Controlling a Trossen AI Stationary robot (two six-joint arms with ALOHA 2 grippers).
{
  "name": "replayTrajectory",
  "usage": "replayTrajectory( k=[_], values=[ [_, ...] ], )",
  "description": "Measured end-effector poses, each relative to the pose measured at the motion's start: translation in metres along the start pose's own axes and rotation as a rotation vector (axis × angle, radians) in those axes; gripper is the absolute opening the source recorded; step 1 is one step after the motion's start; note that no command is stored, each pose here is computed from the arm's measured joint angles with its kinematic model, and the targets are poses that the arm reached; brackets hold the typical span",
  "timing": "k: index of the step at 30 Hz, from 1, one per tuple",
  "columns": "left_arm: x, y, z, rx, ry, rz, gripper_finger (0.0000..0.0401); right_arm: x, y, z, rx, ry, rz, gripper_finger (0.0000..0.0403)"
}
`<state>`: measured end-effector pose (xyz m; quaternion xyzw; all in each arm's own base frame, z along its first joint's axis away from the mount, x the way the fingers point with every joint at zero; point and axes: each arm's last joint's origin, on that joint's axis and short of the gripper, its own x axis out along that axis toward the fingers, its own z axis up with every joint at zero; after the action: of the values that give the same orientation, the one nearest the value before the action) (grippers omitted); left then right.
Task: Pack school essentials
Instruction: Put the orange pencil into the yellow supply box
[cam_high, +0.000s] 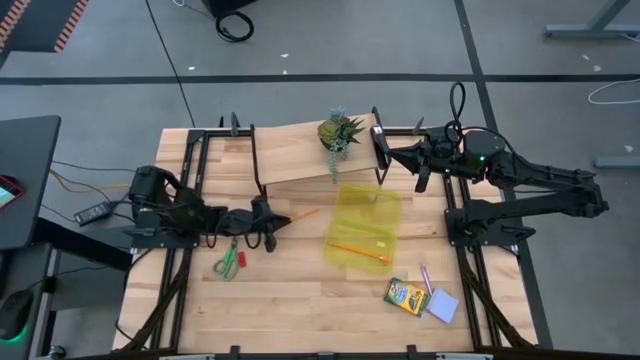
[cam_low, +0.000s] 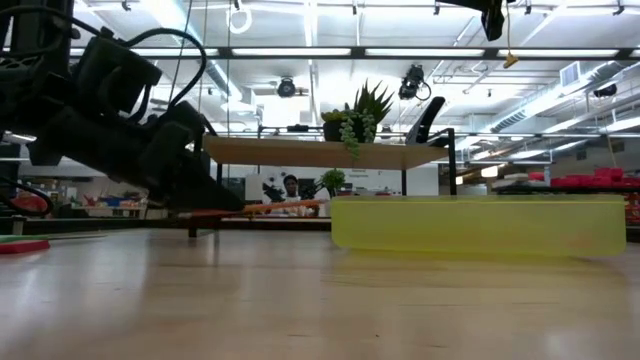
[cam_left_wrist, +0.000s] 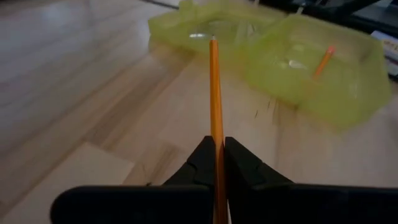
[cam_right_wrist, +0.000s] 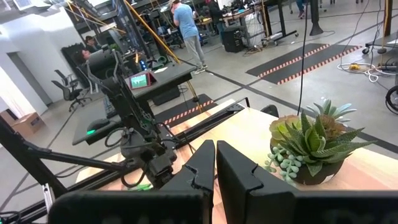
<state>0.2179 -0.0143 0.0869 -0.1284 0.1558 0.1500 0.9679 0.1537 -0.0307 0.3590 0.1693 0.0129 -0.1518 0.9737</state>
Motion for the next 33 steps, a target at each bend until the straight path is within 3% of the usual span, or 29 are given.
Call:
replayTrajectory(
  k=[20, 33],
  values=[
    [0.063, -0.063, 0.052, 0.129, 0.034, -0.191, 0.0020, 0.000, 0.000, 0.000, -0.017, 0.000, 0.012, 0.0023],
    [0.132, -0.105, 0.074, 0.130, 0.007, -0.303, 0.0016, -0.007, 0.003, 0.002, -0.032, 0.004, 0.093, 0.0023]
  ],
)
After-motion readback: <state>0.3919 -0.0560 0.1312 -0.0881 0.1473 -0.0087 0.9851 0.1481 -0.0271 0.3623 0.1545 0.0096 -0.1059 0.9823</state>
